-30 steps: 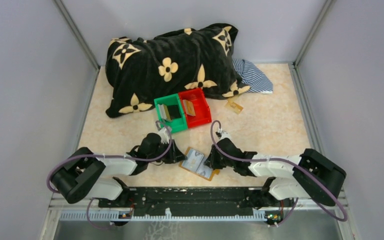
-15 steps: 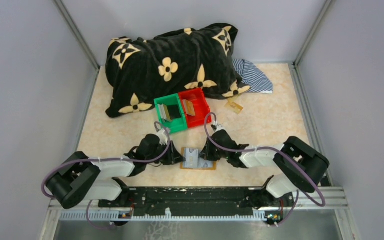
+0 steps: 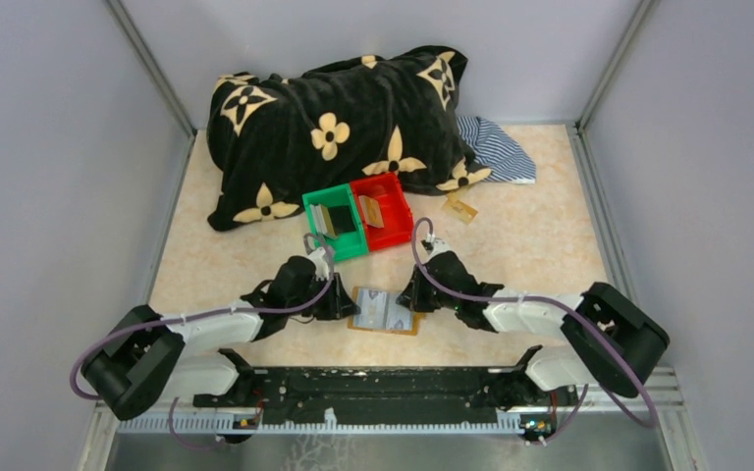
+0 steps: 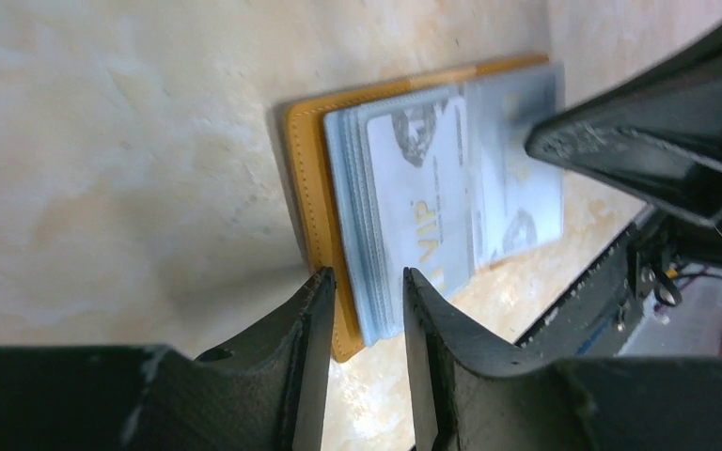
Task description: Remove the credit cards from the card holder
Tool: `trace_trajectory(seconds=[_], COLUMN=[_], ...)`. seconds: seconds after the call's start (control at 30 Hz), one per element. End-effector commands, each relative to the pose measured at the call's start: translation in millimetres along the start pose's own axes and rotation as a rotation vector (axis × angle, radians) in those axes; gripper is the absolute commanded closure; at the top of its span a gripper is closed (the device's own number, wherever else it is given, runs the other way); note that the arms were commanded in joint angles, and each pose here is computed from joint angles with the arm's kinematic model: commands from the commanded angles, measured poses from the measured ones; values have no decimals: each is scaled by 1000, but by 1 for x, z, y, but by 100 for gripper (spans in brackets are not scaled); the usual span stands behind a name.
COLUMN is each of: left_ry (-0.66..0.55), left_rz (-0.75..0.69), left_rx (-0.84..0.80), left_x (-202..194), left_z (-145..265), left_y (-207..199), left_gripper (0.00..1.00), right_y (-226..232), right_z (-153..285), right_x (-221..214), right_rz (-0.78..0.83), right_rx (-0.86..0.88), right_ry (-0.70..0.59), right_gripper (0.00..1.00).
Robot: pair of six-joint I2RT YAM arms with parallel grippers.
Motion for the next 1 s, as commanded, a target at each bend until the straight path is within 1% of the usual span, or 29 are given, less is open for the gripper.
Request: trace_trajectory(seconds=[0.0, 0.1, 0.27, 0.37, 0.43, 0.5, 0.57, 0.67, 0.7, 0.87, 0.97], left_ry=[-7, -36, -19, -46, -71, -68, -22, 59, 64, 108, 119], left_rz=[-60, -84, -86, -92, -102, -96, -63, -16, 0, 38, 50], left_rx=[73, 46, 32, 7, -48, -147, -225, -279, -290, -266, -246], left_x=[22, 38, 41, 46, 48, 44, 34, 12, 9, -10, -18], left_z=[7, 10, 11, 14, 14, 12, 8, 1, 0, -5, -3], left_y=[8, -2, -7, -12, -20, -27, -29, -23, -22, -10, -4], left_gripper=[60, 60, 60, 61, 61, 61, 61, 62, 62, 63, 63], right_y=[7, 4, 9, 13, 17, 20, 23, 26, 27, 28, 23], right_z=[9, 9, 6, 6, 6, 5, 3, 2, 1, 0, 0], right_x=[10, 7, 5, 5, 5, 4, 4, 3, 2, -3, -5], right_rz=[35, 30, 21, 22, 24, 25, 25, 15, 11, -18, -23], right_rx=[31, 36, 69, 92, 107, 127, 143, 171, 182, 209, 192], right_ry=[-49, -42, -32, -25, -22, -18, -11, -5, -4, 8, 11], right_gripper=[100, 100, 100, 100, 100, 100, 95, 89, 87, 81, 75])
Point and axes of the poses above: each gripper's point midway between its finger pads, its own z axis back along the fingers, its own y axis along the line the jaws close on, x = y × z, the point moved 3 cm from there along z, back along the fingers, and after that the axes turned 7 degrees about -z, right-handed, at the moved point
